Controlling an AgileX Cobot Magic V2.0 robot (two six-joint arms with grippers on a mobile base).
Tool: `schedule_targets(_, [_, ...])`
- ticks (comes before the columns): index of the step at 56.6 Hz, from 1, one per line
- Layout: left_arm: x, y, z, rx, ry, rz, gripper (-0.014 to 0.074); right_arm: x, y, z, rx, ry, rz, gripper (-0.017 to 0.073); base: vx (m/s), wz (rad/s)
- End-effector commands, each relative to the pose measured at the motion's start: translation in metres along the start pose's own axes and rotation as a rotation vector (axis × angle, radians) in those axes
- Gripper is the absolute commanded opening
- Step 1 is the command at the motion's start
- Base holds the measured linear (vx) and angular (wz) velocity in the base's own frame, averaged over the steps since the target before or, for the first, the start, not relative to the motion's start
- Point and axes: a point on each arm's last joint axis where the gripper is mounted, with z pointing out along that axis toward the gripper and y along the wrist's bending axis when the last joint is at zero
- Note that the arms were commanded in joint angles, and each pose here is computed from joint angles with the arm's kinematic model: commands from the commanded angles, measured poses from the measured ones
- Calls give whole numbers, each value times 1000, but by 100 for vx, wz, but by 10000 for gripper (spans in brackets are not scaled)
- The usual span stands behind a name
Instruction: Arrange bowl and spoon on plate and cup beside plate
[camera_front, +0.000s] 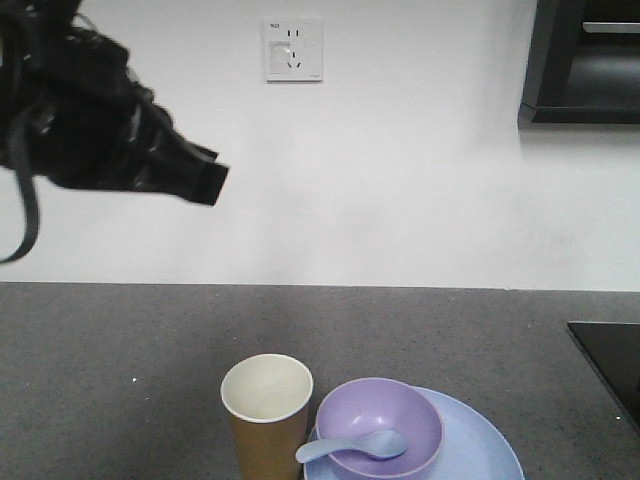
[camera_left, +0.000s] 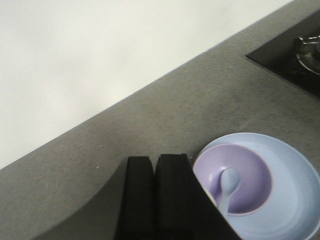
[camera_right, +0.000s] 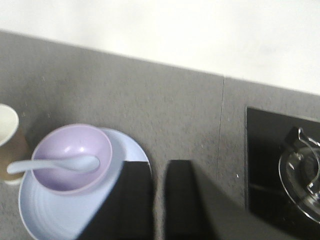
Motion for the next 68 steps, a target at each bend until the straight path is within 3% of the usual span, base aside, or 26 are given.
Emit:
schedule_targets(1, [19,6,-21,-50,-150,-28,-8,7,-1,-11,2,-184,9,-15,0,0])
schedule_targets(15, [137,-6,-24,24,-211,-114,-8,87,2,-19,-24,-394,13,-13,0,0])
schedule_targets(25, [182,-11,-28,52,-213,-144,-7,123,3,-22,-31,-493,8,-12,0,0])
schedule_targets(64, [187,-10,-33,51,-217,-146,-6,134,4,-19,-31,-493,3,-8,0,0])
schedule_targets(68, [185,-9,-34,46,-245,-113,-6,134,4,-19,-31,-493,3,-8,0,0])
